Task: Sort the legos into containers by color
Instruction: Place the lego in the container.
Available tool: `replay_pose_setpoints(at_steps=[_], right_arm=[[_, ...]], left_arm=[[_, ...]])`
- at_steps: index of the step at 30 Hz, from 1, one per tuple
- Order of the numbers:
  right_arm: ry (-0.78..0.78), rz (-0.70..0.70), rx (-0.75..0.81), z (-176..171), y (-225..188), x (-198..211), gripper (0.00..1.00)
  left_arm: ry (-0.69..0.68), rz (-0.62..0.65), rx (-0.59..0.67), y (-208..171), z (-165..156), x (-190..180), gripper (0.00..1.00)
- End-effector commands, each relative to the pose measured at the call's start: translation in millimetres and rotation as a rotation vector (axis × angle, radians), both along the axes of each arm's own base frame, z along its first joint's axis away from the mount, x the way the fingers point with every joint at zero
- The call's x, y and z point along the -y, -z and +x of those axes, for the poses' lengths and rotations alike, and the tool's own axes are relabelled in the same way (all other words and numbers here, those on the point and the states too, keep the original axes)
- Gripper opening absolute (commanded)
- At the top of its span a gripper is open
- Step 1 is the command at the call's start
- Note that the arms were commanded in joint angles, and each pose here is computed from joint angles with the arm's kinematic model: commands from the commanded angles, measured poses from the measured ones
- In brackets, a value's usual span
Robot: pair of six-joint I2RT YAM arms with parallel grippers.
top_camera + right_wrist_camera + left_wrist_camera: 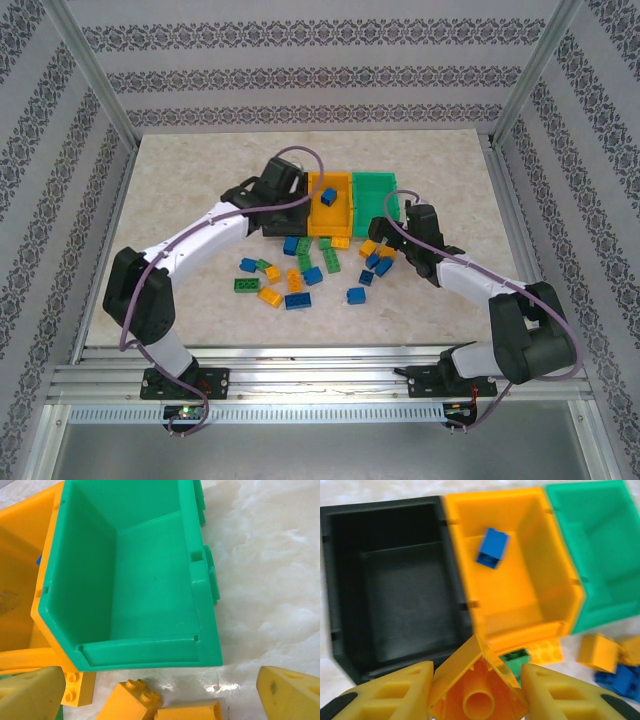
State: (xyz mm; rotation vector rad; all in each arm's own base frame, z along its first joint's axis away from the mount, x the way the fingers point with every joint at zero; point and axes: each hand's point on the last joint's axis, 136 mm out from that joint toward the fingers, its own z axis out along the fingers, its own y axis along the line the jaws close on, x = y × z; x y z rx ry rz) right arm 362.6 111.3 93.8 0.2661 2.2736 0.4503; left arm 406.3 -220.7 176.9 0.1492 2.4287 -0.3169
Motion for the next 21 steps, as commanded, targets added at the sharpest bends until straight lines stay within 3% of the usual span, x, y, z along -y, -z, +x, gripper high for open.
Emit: replay_pose_setpoints(at_steps=[1,4,8,9,10,16,21], right_arm=[[-0.008,-0.034,0.020,1,-3,-4,0.98],[-0.024,-0.043,0.028,0,-5,-10,0.98],[-0.038,-0.073,0.037,0,-6,-15,0.98],[-0.045,-0.074,0.038,-1,-7,-17,0.98],[-0.049,-0.075,0.039,-1,-7,-18,0.98],[-0.114,-0.125,0.068,-3,-9,-37,0.98],[-0.177,-0.179,0.092,-4,-9,-56,0.98]], left_arm=[[-0.052,-0.030,0.018,4,18,-20,0.41],[-0.079,-0.035,-0.002,13,34,-33,0.43],[-0.085,-0.014,-0.039,17,46,-34,0.55],[-0.070,-0.013,-0.051,19,46,-31,0.69],[-0.066,-0.013,-0.058,19,46,-30,0.75],[-0.059,-0.029,-0.050,26,34,-33,0.76],[-0.063,-0.110,0.033,24,11,-38,0.76]])
